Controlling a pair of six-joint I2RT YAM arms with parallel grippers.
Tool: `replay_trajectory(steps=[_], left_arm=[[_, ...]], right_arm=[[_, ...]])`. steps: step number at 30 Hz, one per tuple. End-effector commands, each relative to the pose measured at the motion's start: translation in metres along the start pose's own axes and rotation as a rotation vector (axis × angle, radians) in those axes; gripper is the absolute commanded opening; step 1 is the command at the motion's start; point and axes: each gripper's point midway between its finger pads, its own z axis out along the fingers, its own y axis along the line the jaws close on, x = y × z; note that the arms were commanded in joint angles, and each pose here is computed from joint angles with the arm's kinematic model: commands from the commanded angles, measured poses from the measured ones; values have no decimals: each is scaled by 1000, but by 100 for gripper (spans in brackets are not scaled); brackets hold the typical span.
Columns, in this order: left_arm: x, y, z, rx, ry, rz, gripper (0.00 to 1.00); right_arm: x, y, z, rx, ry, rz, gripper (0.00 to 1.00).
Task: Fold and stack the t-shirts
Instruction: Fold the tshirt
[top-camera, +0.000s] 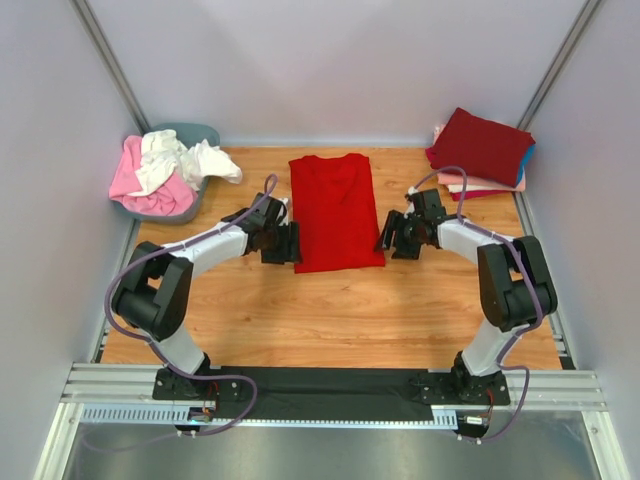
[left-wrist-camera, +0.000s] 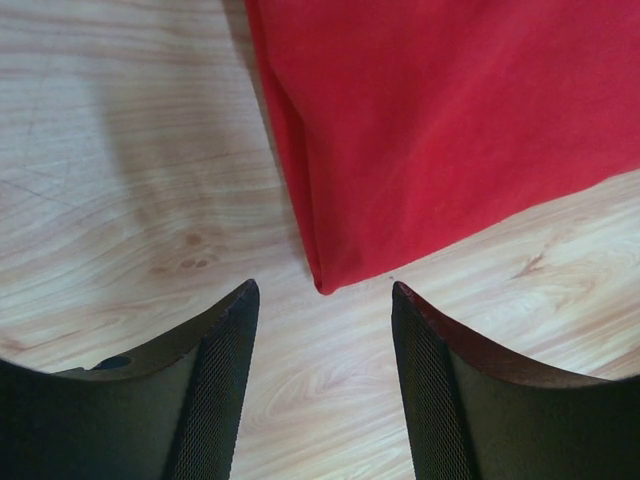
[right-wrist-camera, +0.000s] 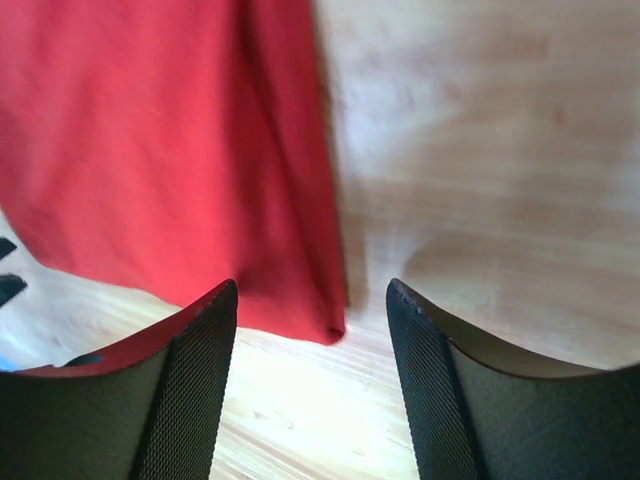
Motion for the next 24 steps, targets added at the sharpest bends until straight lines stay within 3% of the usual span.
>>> replay_trajectory(steps=[1, 6, 10, 13, 18, 21, 24], left_arm=[[-4, -9, 6, 55, -30, -4, 63], [4, -1, 6, 28, -27, -3, 63], [8, 4, 8, 16, -25, -4, 62], [12, 6, 10, 14, -17, -10, 61], [14, 7, 14, 18, -29, -14, 61], [15, 8, 17, 19, -25, -19, 60], [17, 11, 22, 7, -19, -21, 60]], right_arm=[[-9, 18, 3, -132, -55, 30, 62], [14, 9, 17, -157, -4, 79, 59], [29, 0, 23, -141, 28, 110, 36], [39, -5, 22, -131, 41, 130, 32], [48, -11, 17, -112, 34, 140, 37], [54, -13, 17, -107, 44, 145, 49], [57, -15, 16, -102, 46, 145, 52]])
